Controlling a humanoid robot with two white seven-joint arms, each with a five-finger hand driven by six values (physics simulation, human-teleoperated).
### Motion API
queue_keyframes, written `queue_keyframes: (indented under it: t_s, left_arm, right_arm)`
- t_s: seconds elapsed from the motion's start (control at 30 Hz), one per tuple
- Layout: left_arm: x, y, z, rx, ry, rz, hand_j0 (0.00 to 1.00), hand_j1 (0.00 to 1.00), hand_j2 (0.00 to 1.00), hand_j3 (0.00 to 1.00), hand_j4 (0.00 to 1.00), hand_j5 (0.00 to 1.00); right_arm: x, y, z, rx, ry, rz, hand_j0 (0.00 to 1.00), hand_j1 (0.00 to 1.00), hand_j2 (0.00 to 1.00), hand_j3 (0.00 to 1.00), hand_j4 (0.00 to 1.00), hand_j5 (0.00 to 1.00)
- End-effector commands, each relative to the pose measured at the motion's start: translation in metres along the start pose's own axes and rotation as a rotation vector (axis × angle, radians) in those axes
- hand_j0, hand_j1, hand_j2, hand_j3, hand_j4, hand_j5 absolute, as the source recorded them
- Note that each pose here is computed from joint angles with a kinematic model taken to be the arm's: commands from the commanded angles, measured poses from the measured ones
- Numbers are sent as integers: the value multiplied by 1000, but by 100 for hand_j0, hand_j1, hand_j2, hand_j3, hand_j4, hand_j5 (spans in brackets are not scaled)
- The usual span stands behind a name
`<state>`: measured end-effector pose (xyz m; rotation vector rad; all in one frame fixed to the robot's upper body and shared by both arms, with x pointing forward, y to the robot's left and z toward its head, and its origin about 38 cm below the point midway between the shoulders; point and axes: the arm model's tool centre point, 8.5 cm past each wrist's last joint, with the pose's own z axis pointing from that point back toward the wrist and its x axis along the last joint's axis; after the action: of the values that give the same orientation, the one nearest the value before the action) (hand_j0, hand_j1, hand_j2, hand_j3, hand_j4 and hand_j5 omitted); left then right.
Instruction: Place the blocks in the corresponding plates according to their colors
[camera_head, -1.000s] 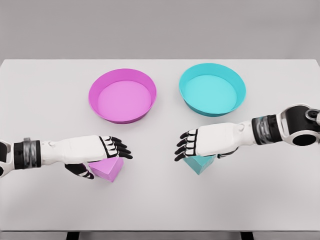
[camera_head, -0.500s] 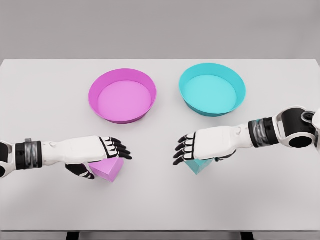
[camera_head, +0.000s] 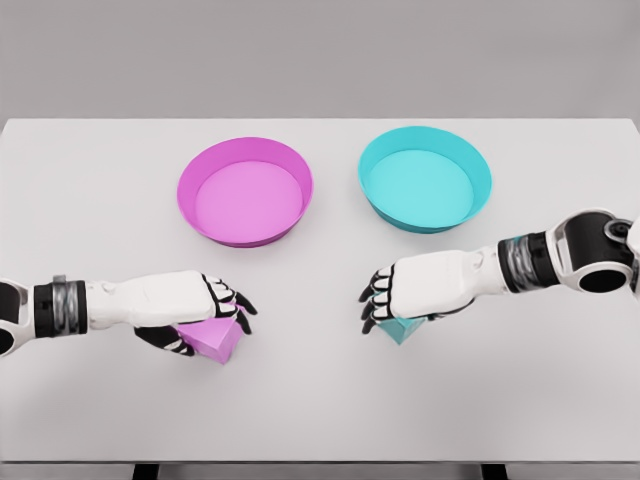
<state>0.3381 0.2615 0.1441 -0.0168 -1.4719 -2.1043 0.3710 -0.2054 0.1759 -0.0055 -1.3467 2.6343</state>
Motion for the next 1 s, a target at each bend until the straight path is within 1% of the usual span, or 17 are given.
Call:
queue_keyframes:
  t_s: [0.0,0.07,0.1,0.13,0.2,0.3,0.4,0.43,0.47,0.57,0.6,0.67,0.7,0.8,0.87,0.9,0.97]
  left_arm:
    - [0,0,0,-3,1,-1,44,44,44,44,44,44]
    - [-1,5,0,4,1,-10,43,43,43,43,43,43]
    - [-1,8,1,8,1,-16,42,42,42,42,42,42]
    - [-1,12,1,14,1,-23,42,42,42,42,42,42]
    - [-2,16,1,22,2,-30,42,42,42,42,42,42]
    - [-3,25,2,42,-1,-35,41,41,41,41,41,41]
    - [-6,41,6,75,1,-46,41,41,41,41,41,41]
    - [-8,43,7,76,6,-47,41,41,41,41,41,41]
    - [-11,45,8,84,15,-47,41,41,41,41,41,41]
    - [-33,47,5,113,56,-6,41,41,41,41,41,41]
    - [-37,51,5,122,65,-6,41,41,41,41,41,41]
    - [-39,61,9,143,74,-19,41,41,41,41,41,41]
    - [-41,63,11,151,79,-14,41,41,41,41,41,41]
    - [-51,72,15,173,100,-7,41,41,41,41,41,41]
    - [-56,76,12,187,106,-1,41,41,41,41,41,41]
    - [-58,81,10,197,106,-4,41,41,41,41,41,41]
    - [-58,87,5,210,100,-10,41,41,41,41,41,41]
  right_arm:
    - [-1,-2,2,-5,5,3,82,82,82,82,82,82]
    - [-3,-5,5,-13,17,5,81,81,81,81,81,81]
    - [-5,-7,7,-19,23,9,79,79,79,79,79,79]
    - [-6,-11,9,-28,29,15,74,74,74,74,74,74]
    - [-6,-12,8,-31,27,16,71,71,71,71,71,71]
    - [-7,-16,10,-43,32,21,71,71,71,71,71,71]
    - [-8,-19,12,-49,39,26,71,71,71,71,71,71]
    - [-9,-20,13,-51,39,26,71,71,71,71,71,71]
    - [-9,-22,14,-55,41,28,71,71,71,71,71,71]
    - [-8,-29,16,-76,41,42,71,71,71,71,71,71]
    - [-9,-31,18,-85,48,43,70,70,70,70,70,70]
    - [-9,-32,18,-86,47,44,69,69,69,69,69,69]
    - [-10,-32,19,-86,51,44,69,69,69,69,69,69]
    - [-14,-40,24,-107,68,50,69,69,69,69,69,69]
    - [-15,-41,25,-111,72,49,69,69,69,69,69,69]
    - [-17,-42,26,-114,77,49,69,69,69,69,69,69]
    - [-23,-50,33,-140,100,50,69,69,69,69,69,69]
